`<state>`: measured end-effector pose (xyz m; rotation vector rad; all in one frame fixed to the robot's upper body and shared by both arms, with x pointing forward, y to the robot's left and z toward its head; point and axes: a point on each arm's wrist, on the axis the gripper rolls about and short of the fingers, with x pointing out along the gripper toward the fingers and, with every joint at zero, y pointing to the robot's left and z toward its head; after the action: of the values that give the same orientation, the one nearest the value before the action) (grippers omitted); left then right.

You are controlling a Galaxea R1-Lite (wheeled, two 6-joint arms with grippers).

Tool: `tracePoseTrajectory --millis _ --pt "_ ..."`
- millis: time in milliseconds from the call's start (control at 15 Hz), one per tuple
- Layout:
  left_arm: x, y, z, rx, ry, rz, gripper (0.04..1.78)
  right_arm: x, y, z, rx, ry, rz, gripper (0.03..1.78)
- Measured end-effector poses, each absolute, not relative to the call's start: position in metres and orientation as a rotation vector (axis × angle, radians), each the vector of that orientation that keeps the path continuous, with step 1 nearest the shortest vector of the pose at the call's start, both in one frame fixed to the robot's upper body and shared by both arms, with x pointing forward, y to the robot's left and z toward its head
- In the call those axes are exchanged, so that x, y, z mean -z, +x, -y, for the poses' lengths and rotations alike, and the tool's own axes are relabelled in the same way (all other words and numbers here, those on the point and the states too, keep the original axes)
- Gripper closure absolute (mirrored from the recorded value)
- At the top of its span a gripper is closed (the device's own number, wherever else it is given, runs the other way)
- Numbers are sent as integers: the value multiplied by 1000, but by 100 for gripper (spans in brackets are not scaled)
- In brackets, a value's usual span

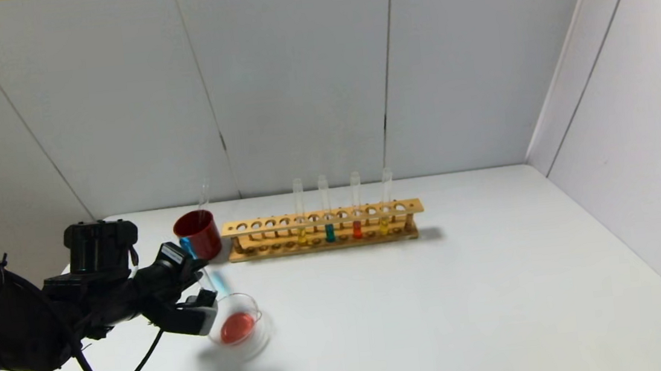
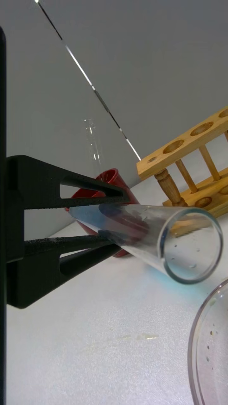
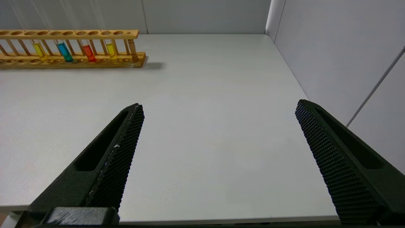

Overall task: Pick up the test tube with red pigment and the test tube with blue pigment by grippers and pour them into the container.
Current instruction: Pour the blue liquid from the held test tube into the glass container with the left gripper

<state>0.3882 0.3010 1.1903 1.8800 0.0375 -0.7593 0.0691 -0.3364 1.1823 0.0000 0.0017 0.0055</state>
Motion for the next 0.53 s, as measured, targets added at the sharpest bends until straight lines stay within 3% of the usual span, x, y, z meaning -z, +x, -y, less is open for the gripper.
tracePoseTrajectory --millis 533 --pt "-1184 393 -294 778 1908 -38 152 -1182 69 336 -6 0 -2 6"
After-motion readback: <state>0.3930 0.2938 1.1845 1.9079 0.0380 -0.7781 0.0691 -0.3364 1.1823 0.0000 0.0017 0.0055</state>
